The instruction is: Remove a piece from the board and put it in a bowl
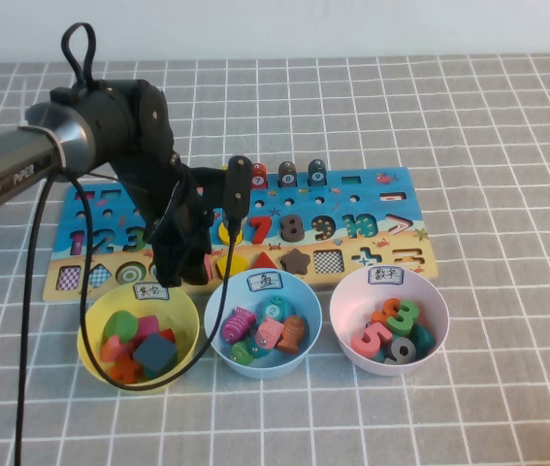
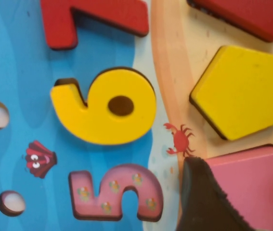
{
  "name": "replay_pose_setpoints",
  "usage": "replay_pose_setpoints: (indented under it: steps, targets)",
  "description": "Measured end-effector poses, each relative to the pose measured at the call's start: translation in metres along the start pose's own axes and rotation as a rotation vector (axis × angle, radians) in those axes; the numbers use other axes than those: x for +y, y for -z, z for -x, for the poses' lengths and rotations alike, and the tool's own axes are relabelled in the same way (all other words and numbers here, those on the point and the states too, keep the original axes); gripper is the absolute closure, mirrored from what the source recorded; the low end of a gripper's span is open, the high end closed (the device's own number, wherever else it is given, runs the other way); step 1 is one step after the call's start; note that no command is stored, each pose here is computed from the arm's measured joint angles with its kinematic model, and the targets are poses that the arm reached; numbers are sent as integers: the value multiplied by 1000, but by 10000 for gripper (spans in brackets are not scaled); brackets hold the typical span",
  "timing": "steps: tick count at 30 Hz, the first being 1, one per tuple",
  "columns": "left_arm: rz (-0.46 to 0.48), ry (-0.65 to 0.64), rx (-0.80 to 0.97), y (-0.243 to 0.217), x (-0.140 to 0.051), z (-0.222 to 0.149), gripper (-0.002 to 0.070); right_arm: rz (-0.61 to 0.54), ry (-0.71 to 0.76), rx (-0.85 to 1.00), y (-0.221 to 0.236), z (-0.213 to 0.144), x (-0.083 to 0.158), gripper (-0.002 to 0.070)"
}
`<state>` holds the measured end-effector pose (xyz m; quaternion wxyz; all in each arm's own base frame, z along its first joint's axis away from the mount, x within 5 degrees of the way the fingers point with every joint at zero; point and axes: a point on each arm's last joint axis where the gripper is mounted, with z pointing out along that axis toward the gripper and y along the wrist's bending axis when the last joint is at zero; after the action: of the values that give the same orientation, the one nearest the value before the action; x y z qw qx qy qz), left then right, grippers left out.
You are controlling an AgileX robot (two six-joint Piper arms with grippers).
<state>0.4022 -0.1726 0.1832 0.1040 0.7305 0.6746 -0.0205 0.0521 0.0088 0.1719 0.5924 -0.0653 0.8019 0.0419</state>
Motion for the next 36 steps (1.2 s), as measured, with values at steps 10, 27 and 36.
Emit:
replay_pose_setpoints:
  steps: [10, 27, 36]
  targets:
    - [2, 4, 5, 0, 0, -1, 389, 0, 0, 0, 0, 0, 0, 694]
    - [11, -13, 10, 18, 12, 3, 392, 0, 0, 0, 0, 0, 0, 694]
    - [57, 122, -7, 60, 5, 6, 392, 0, 0, 0, 0, 0, 0, 694]
